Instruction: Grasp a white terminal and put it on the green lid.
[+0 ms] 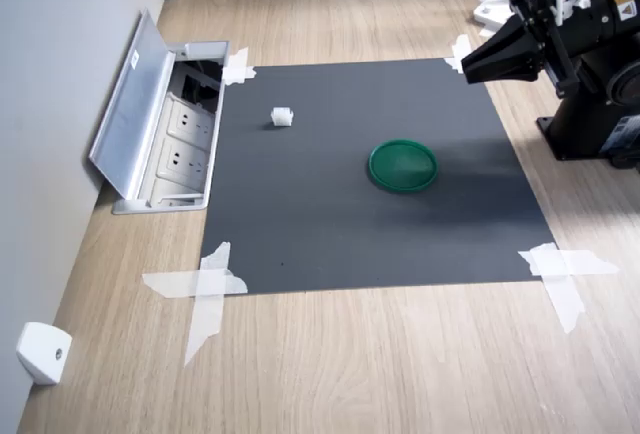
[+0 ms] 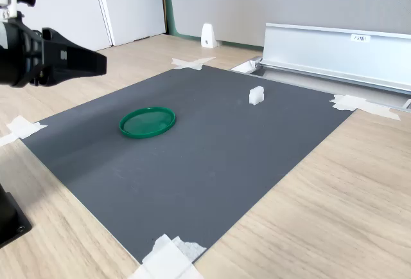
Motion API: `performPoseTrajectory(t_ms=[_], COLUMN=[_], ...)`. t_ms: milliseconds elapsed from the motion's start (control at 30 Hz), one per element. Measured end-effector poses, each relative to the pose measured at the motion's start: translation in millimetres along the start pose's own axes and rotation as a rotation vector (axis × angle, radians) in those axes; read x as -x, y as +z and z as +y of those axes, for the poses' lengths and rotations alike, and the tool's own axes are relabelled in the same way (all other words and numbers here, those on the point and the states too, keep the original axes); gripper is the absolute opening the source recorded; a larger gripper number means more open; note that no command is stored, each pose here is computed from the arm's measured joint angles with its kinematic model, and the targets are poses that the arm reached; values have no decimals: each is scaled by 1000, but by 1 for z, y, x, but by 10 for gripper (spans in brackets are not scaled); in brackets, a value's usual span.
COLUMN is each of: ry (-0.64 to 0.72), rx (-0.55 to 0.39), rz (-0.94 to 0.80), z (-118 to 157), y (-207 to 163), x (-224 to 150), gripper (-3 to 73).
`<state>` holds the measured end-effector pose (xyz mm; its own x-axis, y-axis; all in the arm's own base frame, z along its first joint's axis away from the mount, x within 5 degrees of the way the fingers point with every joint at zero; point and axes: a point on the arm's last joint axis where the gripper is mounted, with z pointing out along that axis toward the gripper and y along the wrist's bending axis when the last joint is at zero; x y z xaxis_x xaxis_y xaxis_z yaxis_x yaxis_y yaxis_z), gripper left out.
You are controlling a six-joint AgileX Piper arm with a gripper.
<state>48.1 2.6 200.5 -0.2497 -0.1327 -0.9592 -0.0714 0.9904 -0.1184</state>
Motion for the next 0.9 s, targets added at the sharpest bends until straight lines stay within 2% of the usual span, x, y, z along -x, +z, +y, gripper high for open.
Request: performPoseTrajectory(t_ms=[300,733,900], ry=[3,4,5], rx=[6,28,48], rz=[27,184,306], z=[-1,-13,-16], y=[-2,24,43], x=[12,102,126], gripper=[79,79,79])
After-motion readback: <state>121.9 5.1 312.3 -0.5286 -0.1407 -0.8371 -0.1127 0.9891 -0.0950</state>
